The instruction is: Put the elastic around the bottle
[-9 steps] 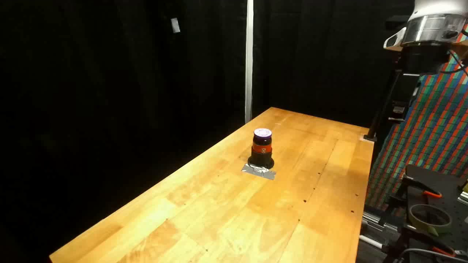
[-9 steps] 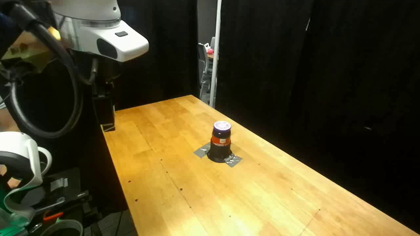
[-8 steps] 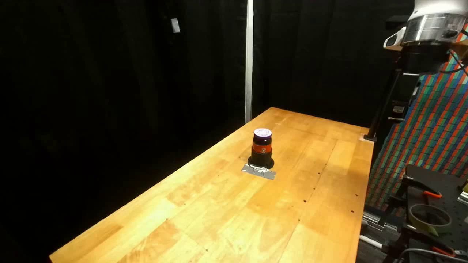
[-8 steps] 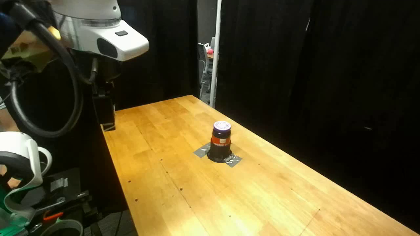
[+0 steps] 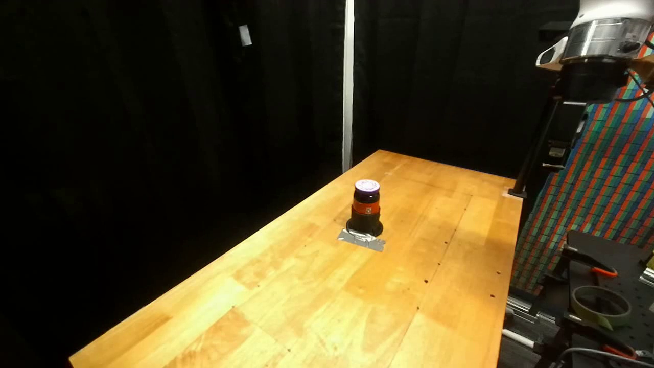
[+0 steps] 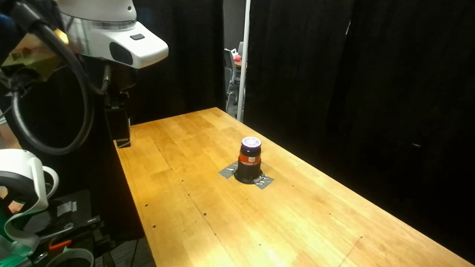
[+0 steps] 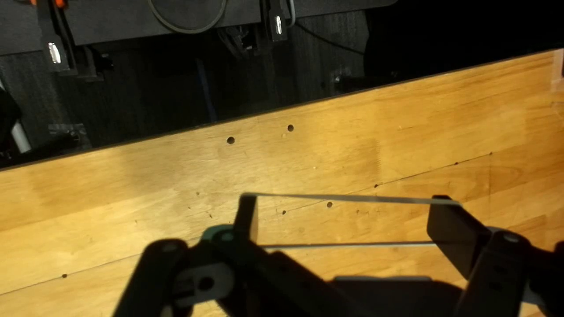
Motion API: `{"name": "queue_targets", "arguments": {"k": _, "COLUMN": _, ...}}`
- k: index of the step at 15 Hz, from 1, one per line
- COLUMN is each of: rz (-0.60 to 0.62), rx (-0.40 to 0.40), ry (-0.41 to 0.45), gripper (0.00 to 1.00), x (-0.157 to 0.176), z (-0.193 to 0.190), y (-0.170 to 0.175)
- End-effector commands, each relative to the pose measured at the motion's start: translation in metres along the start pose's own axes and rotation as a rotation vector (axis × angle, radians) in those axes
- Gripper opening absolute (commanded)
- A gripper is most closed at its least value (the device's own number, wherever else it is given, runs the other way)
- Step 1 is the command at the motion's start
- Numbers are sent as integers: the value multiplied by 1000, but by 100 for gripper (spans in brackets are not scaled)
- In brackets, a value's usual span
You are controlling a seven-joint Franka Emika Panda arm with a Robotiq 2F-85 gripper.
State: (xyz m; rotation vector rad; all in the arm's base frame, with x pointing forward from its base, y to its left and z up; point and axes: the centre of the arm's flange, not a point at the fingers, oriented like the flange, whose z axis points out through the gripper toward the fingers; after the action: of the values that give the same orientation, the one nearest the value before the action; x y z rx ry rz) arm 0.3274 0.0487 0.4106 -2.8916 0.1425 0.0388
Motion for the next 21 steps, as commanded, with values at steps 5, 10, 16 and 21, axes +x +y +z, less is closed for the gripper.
{"name": "queue_targets", "arguments": {"k": 5, "rz": 0, "rx": 0, "ry": 0, "gripper": 100, "x": 0, "z": 0, "y": 0}}
{"name": "queue_targets", "arguments": {"k": 10, "rz": 26, "rx": -85, "ry": 48, "gripper": 100, "x": 84, "z": -6, "y": -39}}
{"name": "queue_targets", "arguments": {"k": 16, "rz": 15, "rx": -258, "ry": 142, "gripper": 100, "x": 191, "z": 7, "y": -72}}
{"name": "queue_targets", "arguments": {"k": 21, "rz": -14, "rx": -201, "ry": 206, "gripper": 100, "x": 282, "z": 37, "y": -76}}
